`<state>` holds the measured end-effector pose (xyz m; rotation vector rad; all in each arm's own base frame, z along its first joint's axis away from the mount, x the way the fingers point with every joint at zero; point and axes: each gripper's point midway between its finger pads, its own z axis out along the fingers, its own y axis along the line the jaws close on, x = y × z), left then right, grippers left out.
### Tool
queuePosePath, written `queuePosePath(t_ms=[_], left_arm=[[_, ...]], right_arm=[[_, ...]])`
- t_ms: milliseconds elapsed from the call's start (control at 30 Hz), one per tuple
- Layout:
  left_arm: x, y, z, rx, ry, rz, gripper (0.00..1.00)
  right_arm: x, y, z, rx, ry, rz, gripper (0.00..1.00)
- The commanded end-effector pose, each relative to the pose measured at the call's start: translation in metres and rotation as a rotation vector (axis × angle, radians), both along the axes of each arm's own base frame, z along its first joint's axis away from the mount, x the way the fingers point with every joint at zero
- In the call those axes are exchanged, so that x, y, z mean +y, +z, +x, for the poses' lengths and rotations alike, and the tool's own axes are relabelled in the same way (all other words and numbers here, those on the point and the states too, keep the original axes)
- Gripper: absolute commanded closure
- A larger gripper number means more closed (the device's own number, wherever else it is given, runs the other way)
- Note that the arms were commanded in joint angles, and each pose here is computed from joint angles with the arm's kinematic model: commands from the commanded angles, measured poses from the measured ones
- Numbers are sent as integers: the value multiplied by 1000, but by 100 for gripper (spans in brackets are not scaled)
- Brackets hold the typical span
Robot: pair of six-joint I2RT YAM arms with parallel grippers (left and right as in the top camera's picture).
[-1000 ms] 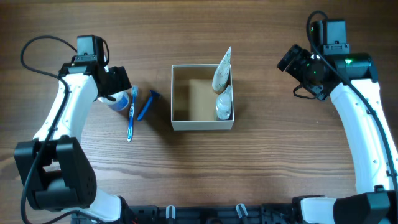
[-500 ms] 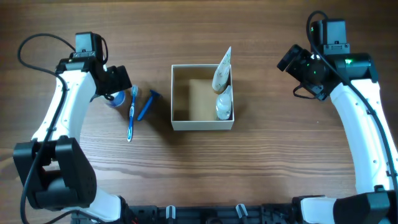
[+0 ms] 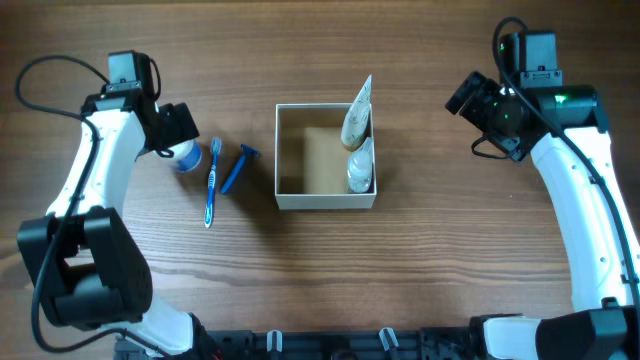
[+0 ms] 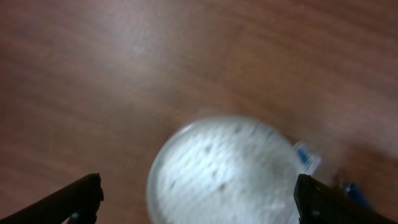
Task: Pack container
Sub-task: 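Reach the left gripper to the cotton-swab tub and grasp it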
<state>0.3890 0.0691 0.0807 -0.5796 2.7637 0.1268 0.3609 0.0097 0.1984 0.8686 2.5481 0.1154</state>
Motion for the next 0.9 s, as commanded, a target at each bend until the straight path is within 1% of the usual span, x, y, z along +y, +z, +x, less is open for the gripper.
queuePosePath(t_ms=[0,600,867], left_arm=[[-14,-21,7,23,-62,-86,0],[-14,-25,10,22,-59,-89,3],[-14,-21,12,7,-60,-87,2]], right_arm=[[0,1,2,-4,0,5,0],[0,1,2,-4,-1,5,0],[0,1,2,-4,0,5,0]])
